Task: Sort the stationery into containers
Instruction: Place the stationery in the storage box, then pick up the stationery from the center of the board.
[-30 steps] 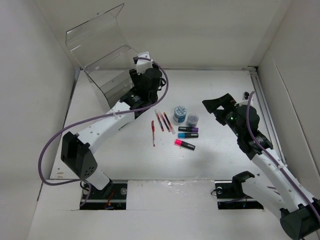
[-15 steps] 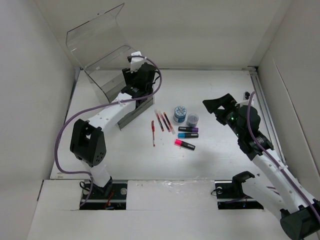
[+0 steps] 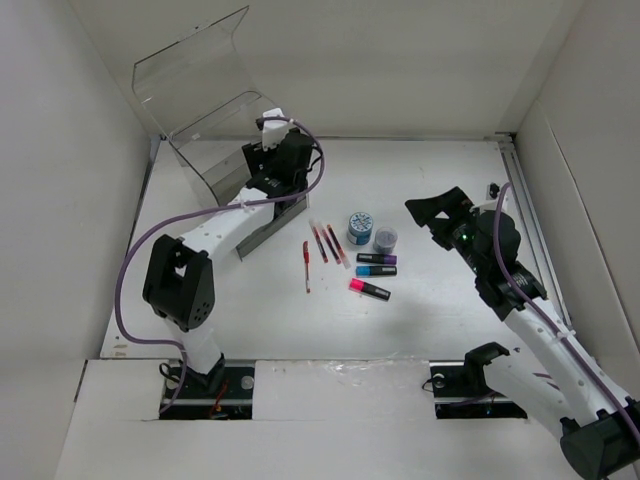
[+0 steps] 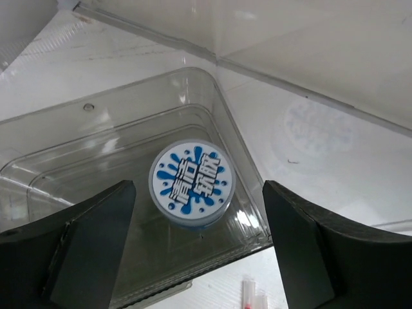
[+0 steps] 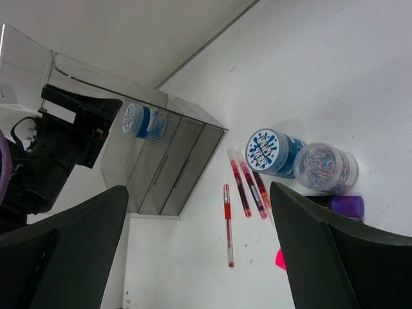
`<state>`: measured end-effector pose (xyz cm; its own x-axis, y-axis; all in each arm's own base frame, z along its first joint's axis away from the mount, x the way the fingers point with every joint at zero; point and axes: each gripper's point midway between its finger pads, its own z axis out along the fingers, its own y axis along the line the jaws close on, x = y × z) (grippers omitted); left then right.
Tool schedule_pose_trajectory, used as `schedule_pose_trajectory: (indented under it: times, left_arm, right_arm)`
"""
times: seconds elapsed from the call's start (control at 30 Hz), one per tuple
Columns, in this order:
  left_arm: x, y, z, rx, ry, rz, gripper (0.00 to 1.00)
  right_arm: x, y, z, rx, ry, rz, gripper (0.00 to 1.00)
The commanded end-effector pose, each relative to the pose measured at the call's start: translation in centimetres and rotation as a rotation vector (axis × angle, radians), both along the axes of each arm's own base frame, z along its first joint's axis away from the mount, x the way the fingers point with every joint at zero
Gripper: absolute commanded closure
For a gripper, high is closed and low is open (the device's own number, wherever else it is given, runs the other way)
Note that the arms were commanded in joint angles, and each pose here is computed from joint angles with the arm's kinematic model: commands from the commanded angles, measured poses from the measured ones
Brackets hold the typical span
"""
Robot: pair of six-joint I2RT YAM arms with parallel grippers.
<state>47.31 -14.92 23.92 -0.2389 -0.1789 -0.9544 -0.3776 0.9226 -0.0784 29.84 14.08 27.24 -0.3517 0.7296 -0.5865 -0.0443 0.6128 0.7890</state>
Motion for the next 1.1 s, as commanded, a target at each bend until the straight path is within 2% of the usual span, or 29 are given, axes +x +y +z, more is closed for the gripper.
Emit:
schedule_pose_trajectory:
  times: [0.0, 0.07, 0.1, 0.13, 0.2, 0.3, 0.33, 0.37, 0.43, 0.47, 0.5, 0.53, 0.57, 0.67, 0.7, 0.73, 0.83, 1.07]
  left_arm:
    - [-0.8, 0.6, 2.8, -0.076, -0.083, -0.001, 0.22]
    - [-2.0, 0.3, 4.8, -0.136, -0.127, -0.051, 0.27]
    - [-2.9, -0.2, 4.0, -0.137, -0.115, -0.079, 0.28]
    - [-3.9, -0.5, 5.9, -0.161, -0.166, -0.102, 0.35]
    - [-6.1, -3.1, 5.2, -0.158, -0.151, -0.187, 0.42]
    - [-9.0, -7.4, 4.2, -0.175, -0.114, -0.347, 0.43]
    - [-9.6, -8.7, 3.7, -0.182, -0.104, -0.393, 0.43]
    - [-10.3, -10.6, 3.1, -0.2, -0.077, -0.479, 0.43]
    - [-11.2, -13.2, 1.1, -0.203, -0.016, -0.579, 0.33]
    - [-11.4, -15.1, -0.7, -0.22, 0.045, -0.646, 0.29]
    - [-11.4, -15.6, -1.8, -0.225, 0.072, -0.661, 0.26]
    - [-11.2, -15.9, -2.2, -0.22, 0.081, -0.66, 0.22]
    - [-11.1, -16.5, -2.9, -0.223, 0.095, -0.676, 0.17]
    - [-10.4, -18.5, -4.2, -0.224, 0.121, -0.725, 0.12]
    - [-10.2, -18.9, -4.5, -0.217, 0.128, -0.738, 0.12]
    - [-10.3, -19.7, -5.7, -0.209, 0.154, -0.752, 0.11]
    - [-9.6, -20.8, -7.0, -0.184, 0.177, -0.77, 0.11]
    - [-8.6, -21.8, -10.4, -0.122, 0.242, -0.755, 0.09]
  right_arm:
    - [0.2, 0.3, 1.3, 0.008, -0.056, 0.013, 0.02]
    - [0.1, 0.4, 1.3, 0.009, -0.055, 0.022, 0.02]
    - [0.2, 0.4, 1.5, 0.012, -0.064, 0.022, 0.02]
    - [0.2, 0.4, 1.5, 0.013, -0.064, 0.022, 0.02]
    - [0.3, 0.5, 1.3, 0.009, -0.055, 0.022, 0.04]
    - [0.2, 0.8, 1.3, 0.01, -0.055, 0.031, 0.11]
    - [0.2, 0.8, 1.2, 0.001, -0.058, 0.032, 0.21]
    - [0.2, 0.8, 1.2, 0.001, -0.058, 0.032, 0.27]
    - [0.1, 0.7, 1.5, 0.004, -0.067, 0.032, 0.46]
    - [0.1, 0.5, 1.1, 0.0, -0.059, 0.023, 0.6]
    - [0.2, 0.4, 1.0, -0.002, -0.059, 0.014, 0.62]
    - [0.1, 0.3, 1.3, 0.001, -0.068, 0.014, 0.62]
    - [0.1, 0.2, 1.3, 0.0, -0.068, 0.005, 0.56]
    - [0.1, -0.5, 1.5, -0.001, -0.08, -0.033, 0.32]
    - [0.2, -0.7, 1.5, 0.006, -0.078, -0.045, 0.2]
    - [0.3, -0.9, 1.5, 0.004, -0.078, -0.057, 0.16]
    - [0.3, -0.9, 1.5, 0.004, -0.078, -0.057, 0.1]
    - [0.3, -0.9, 1.3, 0.001, -0.07, -0.057, 0.09]
